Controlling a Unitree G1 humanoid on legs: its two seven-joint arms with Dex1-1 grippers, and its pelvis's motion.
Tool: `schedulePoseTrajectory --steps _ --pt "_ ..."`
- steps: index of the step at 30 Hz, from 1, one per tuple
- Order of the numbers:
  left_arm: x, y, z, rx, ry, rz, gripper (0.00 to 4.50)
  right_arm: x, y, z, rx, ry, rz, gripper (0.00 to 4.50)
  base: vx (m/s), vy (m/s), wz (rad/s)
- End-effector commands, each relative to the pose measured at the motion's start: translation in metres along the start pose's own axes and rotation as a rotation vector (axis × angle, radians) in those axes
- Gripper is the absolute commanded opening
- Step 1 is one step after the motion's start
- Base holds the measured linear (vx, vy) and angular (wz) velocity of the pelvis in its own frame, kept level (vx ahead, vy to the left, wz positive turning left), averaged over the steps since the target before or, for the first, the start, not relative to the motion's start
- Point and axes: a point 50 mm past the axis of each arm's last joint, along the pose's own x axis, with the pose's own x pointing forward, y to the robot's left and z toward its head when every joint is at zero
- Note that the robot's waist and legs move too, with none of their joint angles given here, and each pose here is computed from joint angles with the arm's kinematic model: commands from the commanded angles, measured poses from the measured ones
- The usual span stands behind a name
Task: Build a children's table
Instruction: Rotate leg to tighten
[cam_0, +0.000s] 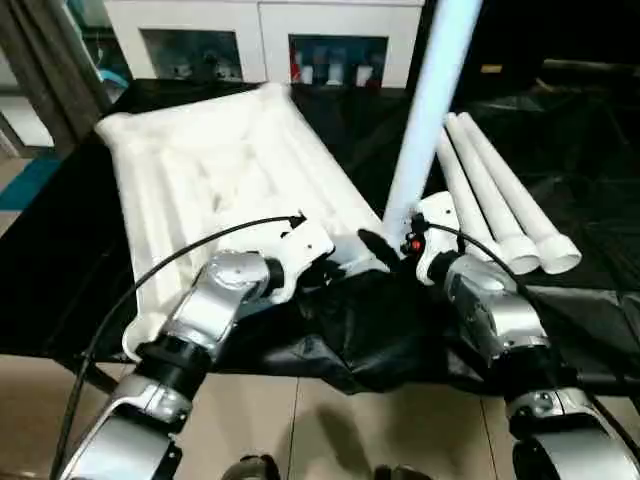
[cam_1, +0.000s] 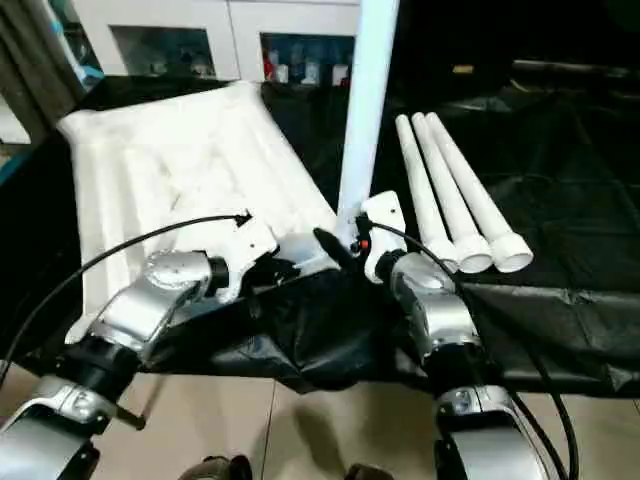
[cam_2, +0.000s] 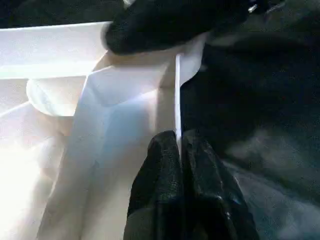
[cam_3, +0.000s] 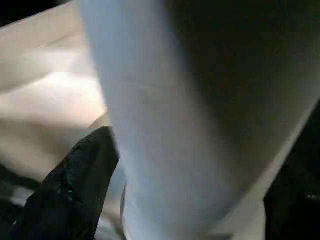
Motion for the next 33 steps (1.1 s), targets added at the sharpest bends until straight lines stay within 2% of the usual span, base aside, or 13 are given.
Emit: schedulePoseTrajectory --steps 1,5,10,15,21,27,28,31,32,33 --pt "0.002 -0.012 0.000 0.011 -0.049 -0.099 0.00 -0.003 0.006 0.004 -0.034 0.002 0.095 3.79 0.000 0.000 0.00" --pt "-0.011 -0.011 -0.006 0.030 -0.033 -0.144 0.00 -0.021 0.005 0.003 -0.070 0.043 0.188 3.79 0.000 0.000 0.00" --pt "-0.017 -0.009 -0.008 0.035 -0.028 -0.158 0.00 -0.029 0.004 0.004 -0.074 0.055 0.228 3.79 0.000 0.000 0.00" --pt "-0.018 -0.008 -0.009 0.038 -0.023 -0.165 0.00 -0.031 0.006 0.004 -0.059 0.062 0.251 3.22 0.000 0.000 0.00" --pt "-0.018 -0.009 -0.010 0.035 -0.021 -0.172 0.00 -0.032 0.011 0.000 -0.047 0.078 0.274 2.74 0.000 0.000 0.00" --pt "-0.017 -0.010 -0.011 0.030 -0.014 -0.172 0.00 -0.032 0.016 -0.006 -0.031 0.091 0.285 2.66 0.000 0.000 0.00" --pt "-0.015 -0.008 -0.013 0.006 -0.001 -0.137 0.00 -0.029 0.017 -0.012 -0.009 0.092 0.225 2.66 0.000 0.000 0.00" --pt "-0.012 -0.005 -0.014 -0.024 0.006 -0.091 0.00 -0.024 0.016 -0.017 0.015 0.093 0.143 2.65 0.000 0.000 0.00" --pt "-0.003 0.003 -0.010 -0.068 0.011 0.001 0.00 -0.011 0.013 -0.024 0.074 0.091 -0.028 2.65 0.000 0.000 0.00" --pt "0.000 0.006 -0.009 -0.078 0.013 0.031 0.00 -0.007 0.012 -0.026 0.093 0.091 -0.081 2.65 0.000 0.000 0.00"
